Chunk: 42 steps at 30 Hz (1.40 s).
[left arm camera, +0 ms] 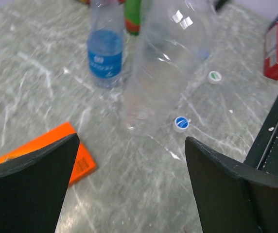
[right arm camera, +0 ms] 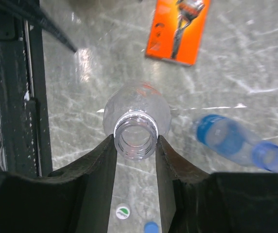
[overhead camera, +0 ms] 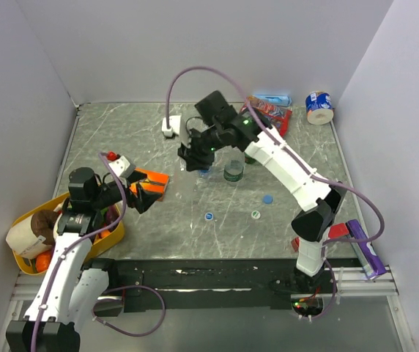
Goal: Screw on the bottle caps
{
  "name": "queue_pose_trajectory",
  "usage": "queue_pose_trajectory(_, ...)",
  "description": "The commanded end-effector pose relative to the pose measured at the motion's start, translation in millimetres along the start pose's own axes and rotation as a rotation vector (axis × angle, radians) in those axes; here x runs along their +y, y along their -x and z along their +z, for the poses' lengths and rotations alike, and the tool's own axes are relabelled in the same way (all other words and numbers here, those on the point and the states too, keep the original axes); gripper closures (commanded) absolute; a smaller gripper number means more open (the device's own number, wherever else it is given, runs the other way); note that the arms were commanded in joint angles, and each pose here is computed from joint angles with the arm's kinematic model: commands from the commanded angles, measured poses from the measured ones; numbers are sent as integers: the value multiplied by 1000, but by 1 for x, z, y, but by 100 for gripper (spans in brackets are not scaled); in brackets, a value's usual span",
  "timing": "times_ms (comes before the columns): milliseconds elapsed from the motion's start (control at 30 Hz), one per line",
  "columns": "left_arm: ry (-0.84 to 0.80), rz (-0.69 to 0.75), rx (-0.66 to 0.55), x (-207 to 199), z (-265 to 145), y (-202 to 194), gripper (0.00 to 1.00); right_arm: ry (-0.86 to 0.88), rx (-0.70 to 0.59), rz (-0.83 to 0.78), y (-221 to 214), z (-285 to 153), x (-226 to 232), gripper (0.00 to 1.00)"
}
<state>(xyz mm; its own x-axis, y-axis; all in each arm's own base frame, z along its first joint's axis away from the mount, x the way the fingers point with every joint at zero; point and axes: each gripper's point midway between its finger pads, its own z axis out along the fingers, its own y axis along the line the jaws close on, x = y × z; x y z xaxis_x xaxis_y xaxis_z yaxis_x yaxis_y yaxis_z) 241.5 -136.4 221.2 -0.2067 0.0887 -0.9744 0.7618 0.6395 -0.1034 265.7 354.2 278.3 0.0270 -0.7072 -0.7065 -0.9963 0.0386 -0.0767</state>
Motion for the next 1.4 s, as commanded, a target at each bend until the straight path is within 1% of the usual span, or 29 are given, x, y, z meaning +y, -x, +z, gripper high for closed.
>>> queue_pose_trajectory(0,-165,88,-77,-21,9,6,4,-27,-87,-15,26,-33,-2,87)
queue_pose_trajectory(33,-169,113,-107,-20,12,12,4,-39,-105,-11,32,-37,-5,87)
queue_pose_trajectory(100,-196,112,-99,-23,20,8,4,-31,-117,-4,37,-36,-5,88)
queue_pose_trajectory(200,-196,125,-100,-23,32,6,4,-25,-143,-2,48,-42,-4,89)
queue_pose_trajectory(233,-176,139,-116,-18,37,9,4,-9,-154,-6,51,-44,-1,90)
queue_pose_trajectory(533,-182,134,-116,-16,62,1,4,50,-169,-17,54,-45,10,94)
queue_pose_trajectory(767,-278,160,-101,-30,73,-7,4,66,-190,-8,59,-42,11,96)
queue_pose_trajectory(967,-313,173,-114,-39,76,-5,4,71,-204,8,59,-42,9,98)
queue_pose_trajectory(1033,-330,179,-115,-42,79,-4,1,80,-207,31,58,-40,8,98)
queue_pose_trajectory(1133,-353,183,-111,-46,81,-3,7,81,-204,42,57,-39,6,98)
queue_pose_trajectory(1167,-358,182,-106,-46,82,-5,13,80,-208,39,58,-40,6,99)
queue_pose_trajectory(1233,-364,191,-98,-46,82,-6,19,79,-209,39,58,-39,6,99)
queue_pose_trajectory(1267,-362,185,-88,-45,83,-8,25,77,-208,40,58,-40,6,99)
queue_pose_trajectory(1333,-357,183,-89,-45,83,-6,29,76,-204,46,56,-39,5,99)
queue_pose_trajectory(1367,-345,180,-91,-43,83,-4,33,69,-203,50,56,-40,5,98)
